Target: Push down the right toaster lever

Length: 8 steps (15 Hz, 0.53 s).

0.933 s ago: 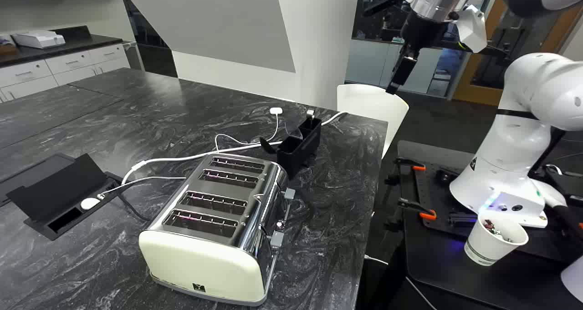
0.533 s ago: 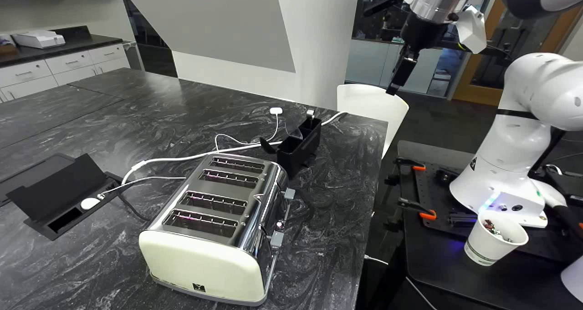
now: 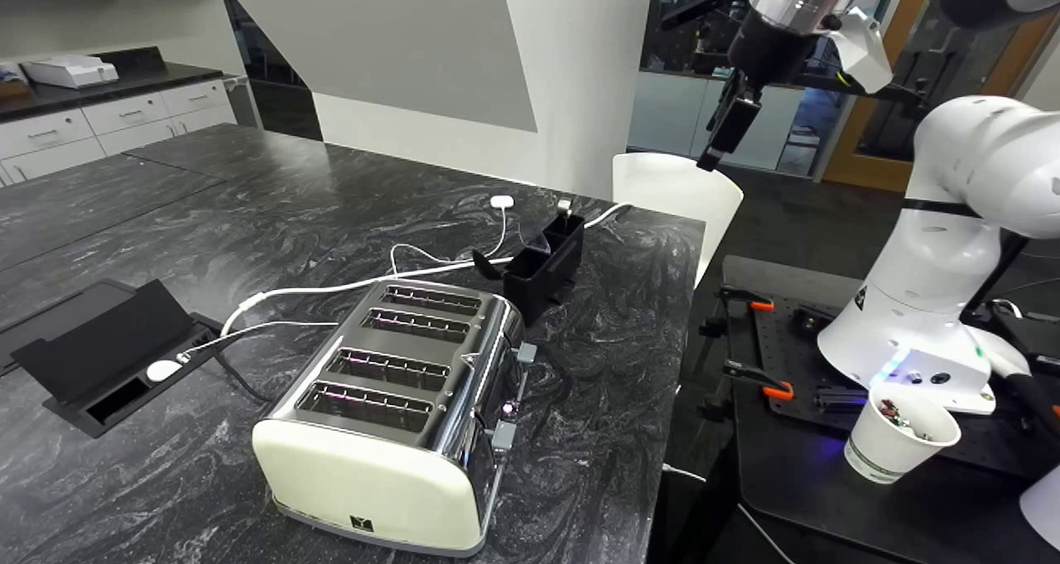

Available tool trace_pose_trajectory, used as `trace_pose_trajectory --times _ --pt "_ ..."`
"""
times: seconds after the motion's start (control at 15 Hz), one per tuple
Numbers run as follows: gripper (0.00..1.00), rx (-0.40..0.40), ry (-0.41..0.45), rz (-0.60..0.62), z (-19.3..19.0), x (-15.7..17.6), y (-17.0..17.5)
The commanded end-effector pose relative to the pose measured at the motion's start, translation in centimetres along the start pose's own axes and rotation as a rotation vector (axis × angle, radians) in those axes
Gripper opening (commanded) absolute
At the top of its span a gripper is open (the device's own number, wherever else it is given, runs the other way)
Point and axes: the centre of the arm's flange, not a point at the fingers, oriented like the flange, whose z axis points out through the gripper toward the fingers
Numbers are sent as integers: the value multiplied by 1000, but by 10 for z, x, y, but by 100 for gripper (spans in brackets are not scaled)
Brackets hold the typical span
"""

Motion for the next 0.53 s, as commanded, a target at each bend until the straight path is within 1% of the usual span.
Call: trace_pose_trajectory --times 0.0,0.13,0.33,0.47 --pt "100 132 112 -111 -24 13 -45" --pt "100 196 167 -190 -31 19 -71" --pt "100 228 239 -268 -20 37 -108" --pt "100 256 234 -281 -5 49 -125"
